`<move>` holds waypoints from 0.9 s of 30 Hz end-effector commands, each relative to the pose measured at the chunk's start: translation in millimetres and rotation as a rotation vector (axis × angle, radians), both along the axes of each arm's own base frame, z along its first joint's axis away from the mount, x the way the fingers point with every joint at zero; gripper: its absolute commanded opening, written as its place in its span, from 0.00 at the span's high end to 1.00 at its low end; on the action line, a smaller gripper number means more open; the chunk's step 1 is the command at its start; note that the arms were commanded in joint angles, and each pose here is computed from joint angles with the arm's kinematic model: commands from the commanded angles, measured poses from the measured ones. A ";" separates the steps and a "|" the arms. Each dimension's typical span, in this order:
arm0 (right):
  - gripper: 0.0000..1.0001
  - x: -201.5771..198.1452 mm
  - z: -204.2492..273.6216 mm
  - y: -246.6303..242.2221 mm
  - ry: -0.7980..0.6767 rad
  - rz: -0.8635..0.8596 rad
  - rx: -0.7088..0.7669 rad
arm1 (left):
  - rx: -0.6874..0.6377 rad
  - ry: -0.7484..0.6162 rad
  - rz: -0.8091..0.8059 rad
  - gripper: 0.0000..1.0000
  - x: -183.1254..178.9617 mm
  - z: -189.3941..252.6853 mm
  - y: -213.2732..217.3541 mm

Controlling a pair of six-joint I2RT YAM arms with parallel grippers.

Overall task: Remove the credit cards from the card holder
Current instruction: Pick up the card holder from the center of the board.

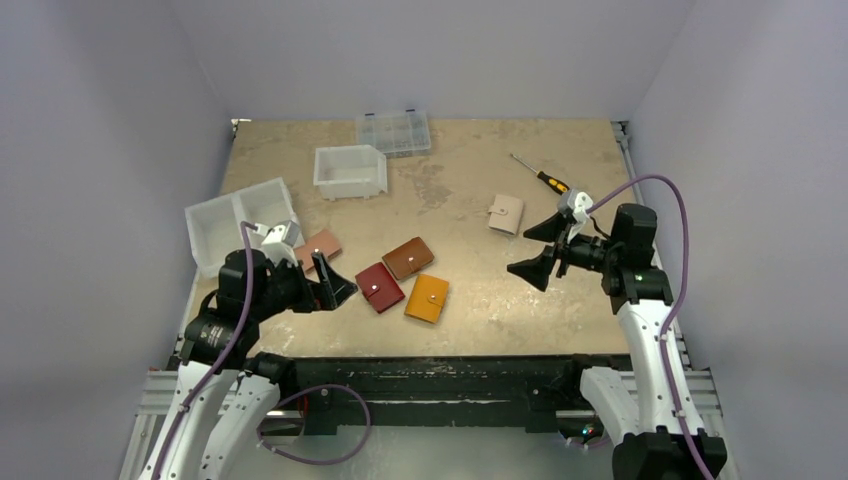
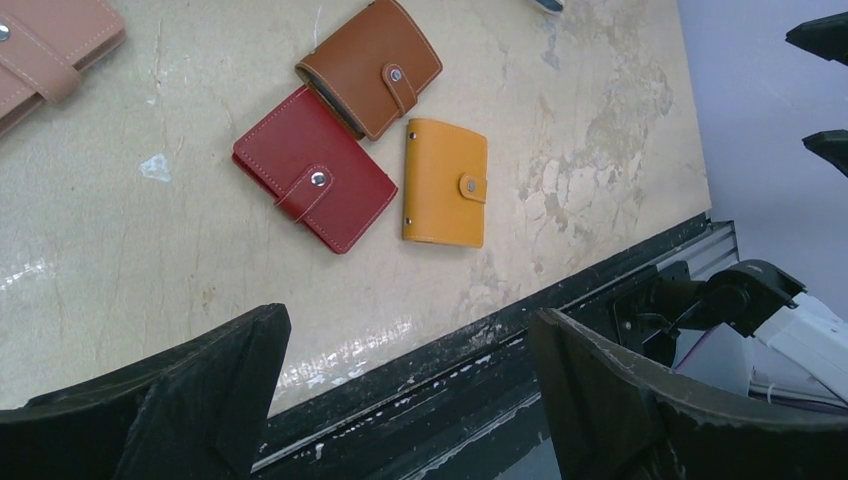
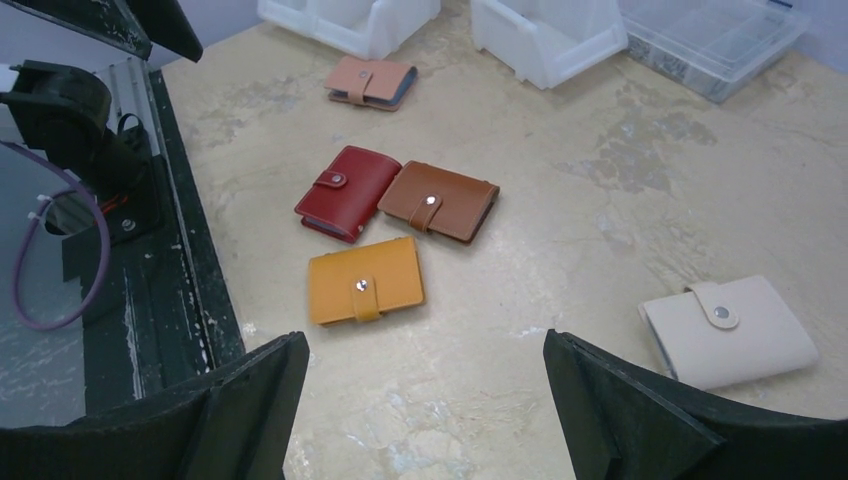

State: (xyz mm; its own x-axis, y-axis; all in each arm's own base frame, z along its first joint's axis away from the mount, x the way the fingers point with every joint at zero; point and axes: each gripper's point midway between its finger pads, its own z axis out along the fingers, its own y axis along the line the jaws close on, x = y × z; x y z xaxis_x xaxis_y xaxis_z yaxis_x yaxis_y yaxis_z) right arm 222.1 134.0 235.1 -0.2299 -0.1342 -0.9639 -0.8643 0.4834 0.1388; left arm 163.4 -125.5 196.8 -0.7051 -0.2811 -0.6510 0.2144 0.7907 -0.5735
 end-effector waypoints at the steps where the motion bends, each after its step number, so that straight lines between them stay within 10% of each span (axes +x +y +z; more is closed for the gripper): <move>1: 0.01 5.6 10.4 -0.1 -0.062 -0.007 0.006 | -0.034 0.010 0.005 0.02 -2.6 2.6 -2.6; 27: 0.01 15.9 2.2 -7.2 -0.037 -0.089 -0.007 | -0.055 -0.011 -0.014 0.01 22.6 2.4 -13.6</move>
State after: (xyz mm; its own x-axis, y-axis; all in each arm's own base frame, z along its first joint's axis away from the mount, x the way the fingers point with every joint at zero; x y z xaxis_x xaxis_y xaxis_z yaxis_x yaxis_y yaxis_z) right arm 233.7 127.3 233.2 -0.2259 -0.1249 -0.9661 -0.8246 0.5526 0.1214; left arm 174.5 -133.1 175.0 -0.7467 -0.3093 -0.5888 0.1636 0.7727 -0.6133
